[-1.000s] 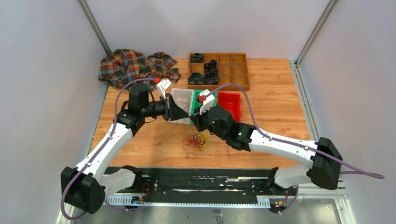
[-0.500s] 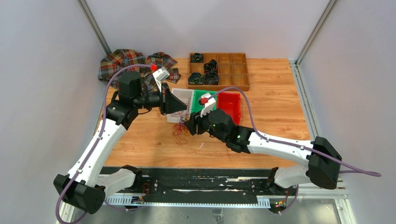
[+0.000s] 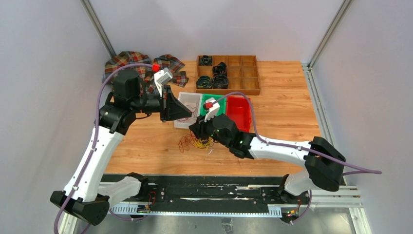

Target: Untangle the cables

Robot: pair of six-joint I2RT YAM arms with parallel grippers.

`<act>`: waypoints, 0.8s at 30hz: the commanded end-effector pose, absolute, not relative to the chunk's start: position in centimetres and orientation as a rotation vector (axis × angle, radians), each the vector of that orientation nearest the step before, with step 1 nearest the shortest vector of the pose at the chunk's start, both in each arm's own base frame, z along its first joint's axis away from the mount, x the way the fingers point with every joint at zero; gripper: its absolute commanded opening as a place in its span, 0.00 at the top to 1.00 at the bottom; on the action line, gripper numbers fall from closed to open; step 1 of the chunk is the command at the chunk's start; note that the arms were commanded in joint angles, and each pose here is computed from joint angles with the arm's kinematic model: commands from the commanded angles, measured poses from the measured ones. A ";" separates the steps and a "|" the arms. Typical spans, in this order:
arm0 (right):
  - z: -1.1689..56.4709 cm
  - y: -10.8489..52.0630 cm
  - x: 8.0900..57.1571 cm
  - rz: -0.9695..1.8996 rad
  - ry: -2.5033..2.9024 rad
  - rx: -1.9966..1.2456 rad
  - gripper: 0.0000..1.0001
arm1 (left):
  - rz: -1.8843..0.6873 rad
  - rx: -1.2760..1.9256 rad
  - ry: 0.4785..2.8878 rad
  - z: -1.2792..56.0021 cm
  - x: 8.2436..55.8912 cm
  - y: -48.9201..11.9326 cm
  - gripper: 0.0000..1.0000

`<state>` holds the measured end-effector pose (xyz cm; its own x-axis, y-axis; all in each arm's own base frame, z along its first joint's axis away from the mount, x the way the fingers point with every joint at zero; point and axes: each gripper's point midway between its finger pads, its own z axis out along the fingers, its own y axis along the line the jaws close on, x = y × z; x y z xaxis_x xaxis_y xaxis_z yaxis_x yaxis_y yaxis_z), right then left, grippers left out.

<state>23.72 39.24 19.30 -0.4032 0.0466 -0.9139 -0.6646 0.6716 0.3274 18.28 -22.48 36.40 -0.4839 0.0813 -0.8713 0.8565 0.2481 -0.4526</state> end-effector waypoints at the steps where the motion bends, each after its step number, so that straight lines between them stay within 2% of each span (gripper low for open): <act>1: 18.0 38.5 23.5 0.871 1.846 -0.465 0.73 | -1.294 0.931 1.687 39.1 16.8 -22.2 0.99; 8: 13.3 35.9 21.7 0.877 1.950 -0.412 0.73 | -1.183 0.939 1.560 44.4 17.8 -21.9 0.99; 13: 10.6 35.2 20.6 0.900 2.016 -0.397 0.66 | -1.085 0.894 1.422 50.0 18.8 -21.7 0.99; 18: 8.4 34.8 19.8 0.901 2.073 -0.400 0.55 | -0.980 0.803 1.251 55.9 19.3 -20.8 0.99; 24: 6.5 34.0 19.4 0.874 2.119 -0.388 0.53 | -0.804 0.699 1.067 62.5 19.6 -18.7 0.99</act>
